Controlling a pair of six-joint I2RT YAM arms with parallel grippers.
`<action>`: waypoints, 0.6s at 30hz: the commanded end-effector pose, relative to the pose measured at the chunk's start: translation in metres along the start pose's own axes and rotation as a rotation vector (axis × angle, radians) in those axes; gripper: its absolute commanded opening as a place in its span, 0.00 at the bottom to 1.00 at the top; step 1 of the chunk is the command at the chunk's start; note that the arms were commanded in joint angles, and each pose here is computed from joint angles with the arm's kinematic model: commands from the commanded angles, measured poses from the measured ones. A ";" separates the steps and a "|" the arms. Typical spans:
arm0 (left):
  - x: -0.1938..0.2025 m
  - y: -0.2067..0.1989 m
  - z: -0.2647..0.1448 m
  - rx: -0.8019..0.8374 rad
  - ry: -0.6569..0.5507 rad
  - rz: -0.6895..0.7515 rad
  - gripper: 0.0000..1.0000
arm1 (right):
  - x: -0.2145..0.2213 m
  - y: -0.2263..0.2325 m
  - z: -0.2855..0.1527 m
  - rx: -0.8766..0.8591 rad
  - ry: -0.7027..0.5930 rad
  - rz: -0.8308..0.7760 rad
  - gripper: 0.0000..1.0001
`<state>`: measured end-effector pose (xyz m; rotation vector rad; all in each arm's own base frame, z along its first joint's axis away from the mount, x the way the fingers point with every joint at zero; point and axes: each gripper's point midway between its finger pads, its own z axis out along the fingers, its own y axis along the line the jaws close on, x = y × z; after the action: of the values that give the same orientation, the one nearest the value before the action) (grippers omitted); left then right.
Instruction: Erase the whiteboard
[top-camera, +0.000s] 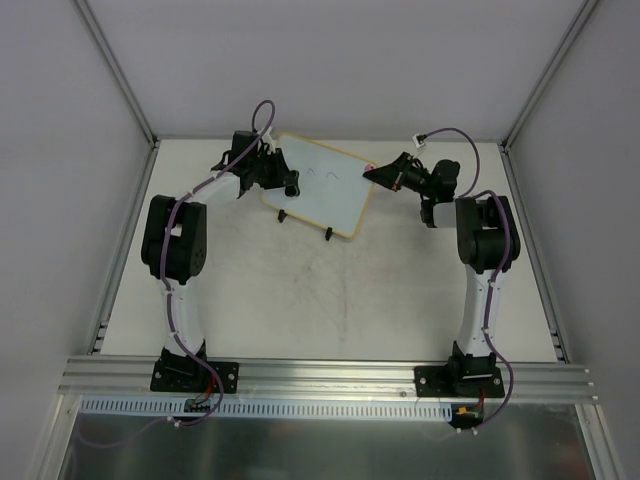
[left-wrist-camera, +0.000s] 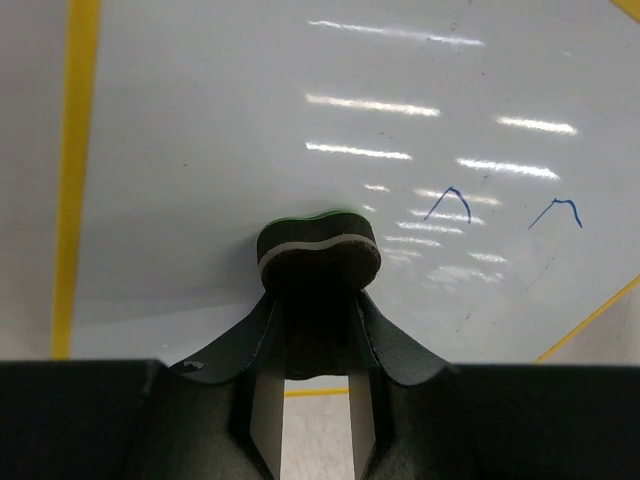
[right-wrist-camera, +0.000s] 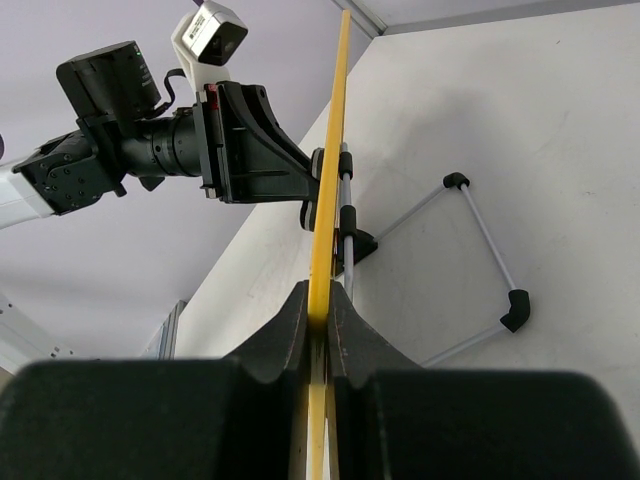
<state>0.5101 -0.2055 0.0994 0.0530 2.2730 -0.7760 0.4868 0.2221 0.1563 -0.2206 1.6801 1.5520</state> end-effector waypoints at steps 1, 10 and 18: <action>0.007 0.057 -0.003 -0.178 -0.005 -0.016 0.00 | -0.010 0.080 0.004 -0.239 0.035 -0.294 0.00; 0.026 0.017 0.009 -0.118 0.035 0.031 0.00 | -0.009 0.078 0.005 -0.237 0.035 -0.291 0.00; 0.050 -0.039 0.029 -0.061 0.050 0.100 0.00 | -0.009 0.079 0.005 -0.239 0.035 -0.292 0.00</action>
<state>0.5077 -0.2161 0.0979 0.0472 2.2711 -0.6357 0.4871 0.2211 0.1564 -0.2162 1.6813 1.5536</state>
